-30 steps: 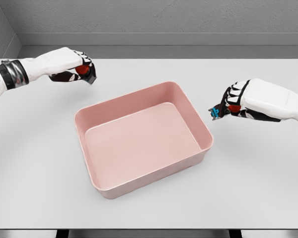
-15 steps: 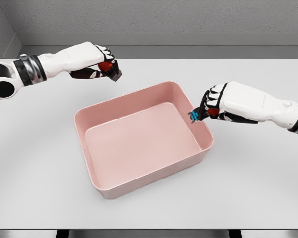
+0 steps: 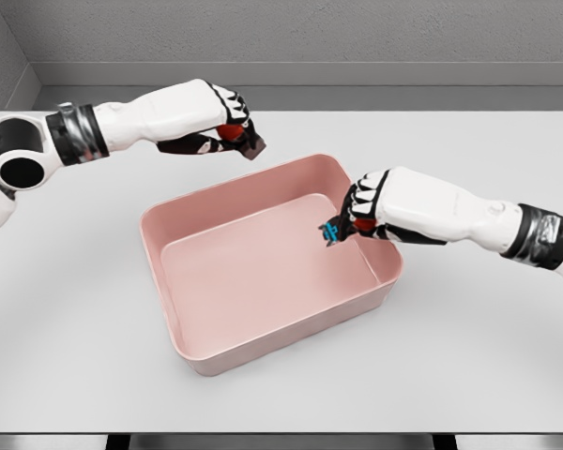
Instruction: Put the industrial switch in the basket with both arms
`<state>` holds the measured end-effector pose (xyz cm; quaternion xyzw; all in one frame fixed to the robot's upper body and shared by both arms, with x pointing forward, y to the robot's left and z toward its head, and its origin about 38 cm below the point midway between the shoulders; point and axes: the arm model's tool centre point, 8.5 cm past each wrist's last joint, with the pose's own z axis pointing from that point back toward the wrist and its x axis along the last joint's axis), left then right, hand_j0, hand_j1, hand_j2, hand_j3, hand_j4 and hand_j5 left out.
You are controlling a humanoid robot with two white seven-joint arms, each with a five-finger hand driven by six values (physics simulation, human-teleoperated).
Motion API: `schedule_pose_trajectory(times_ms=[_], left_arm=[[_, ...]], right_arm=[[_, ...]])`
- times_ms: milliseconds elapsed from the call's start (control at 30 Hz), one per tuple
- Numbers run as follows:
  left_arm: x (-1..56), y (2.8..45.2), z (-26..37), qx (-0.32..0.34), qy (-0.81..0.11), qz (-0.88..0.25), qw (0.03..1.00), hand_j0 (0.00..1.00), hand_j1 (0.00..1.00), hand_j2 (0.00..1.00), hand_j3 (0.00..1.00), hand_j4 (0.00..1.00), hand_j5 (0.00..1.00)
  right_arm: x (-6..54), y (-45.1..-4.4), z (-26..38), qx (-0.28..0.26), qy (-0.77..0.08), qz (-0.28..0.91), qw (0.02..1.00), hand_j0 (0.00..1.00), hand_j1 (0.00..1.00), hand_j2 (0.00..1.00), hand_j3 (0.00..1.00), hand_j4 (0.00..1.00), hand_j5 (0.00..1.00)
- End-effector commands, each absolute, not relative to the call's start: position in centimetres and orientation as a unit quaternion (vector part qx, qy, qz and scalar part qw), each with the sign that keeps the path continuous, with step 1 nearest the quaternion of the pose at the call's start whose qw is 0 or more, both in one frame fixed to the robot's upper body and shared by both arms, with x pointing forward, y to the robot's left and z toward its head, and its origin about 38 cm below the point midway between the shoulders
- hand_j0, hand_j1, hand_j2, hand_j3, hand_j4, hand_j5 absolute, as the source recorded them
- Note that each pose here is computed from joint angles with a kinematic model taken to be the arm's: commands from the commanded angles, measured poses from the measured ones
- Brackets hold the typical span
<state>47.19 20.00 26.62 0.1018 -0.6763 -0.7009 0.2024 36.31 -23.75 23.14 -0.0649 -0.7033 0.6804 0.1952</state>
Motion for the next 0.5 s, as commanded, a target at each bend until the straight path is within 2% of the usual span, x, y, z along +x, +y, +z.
schedule_pose_trajectory(times_ms=[0,67,133,233,267,300,467], left_arm=[[46.7,19.3,27.1,0.094,-0.682,-0.699,0.192,0.49,0.49,0.49,0.49,0.49,0.49],[46.4,19.0,27.3,0.091,-0.683,-0.700,0.187,0.49,0.49,0.49,0.49,0.49,0.49],[46.2,18.8,27.4,0.088,-0.684,-0.701,0.182,0.49,0.49,0.49,0.49,0.49,0.49],[45.7,18.3,27.6,0.083,-0.686,-0.702,0.172,0.49,0.49,0.49,0.49,0.49,0.49],[45.6,18.2,27.6,0.083,-0.687,-0.702,0.171,0.49,0.49,0.49,0.49,0.49,0.49],[45.6,18.1,27.5,0.081,-0.687,-0.702,0.170,0.49,0.49,0.49,0.49,0.49,0.49],[45.0,17.5,27.7,0.075,-0.689,-0.703,0.160,0.49,0.49,0.49,0.49,0.49,0.49]], right_arm=[[36.3,-23.0,22.8,-0.056,-0.708,0.676,0.195,0.47,0.47,0.47,0.47,0.47,0.47],[36.3,-22.9,22.8,-0.056,-0.709,0.676,0.193,0.48,0.48,0.48,0.48,0.48,0.48],[36.4,-22.3,22.7,-0.054,-0.713,0.673,0.190,0.55,0.55,0.55,0.55,0.55,0.55],[36.4,-22.1,22.5,-0.051,-0.713,0.672,0.190,0.78,0.78,0.78,0.78,0.78,0.78],[36.4,-22.0,22.4,-0.049,-0.714,0.671,0.192,0.92,0.92,0.92,0.92,0.92,0.92],[36.4,-21.5,22.2,-0.045,-0.716,0.670,0.190,1.00,1.00,1.00,1.00,1.00,1.00],[36.4,-21.3,22.4,-0.043,-0.718,0.669,0.187,1.00,1.00,1.00,1.00,1.00,1.00]])
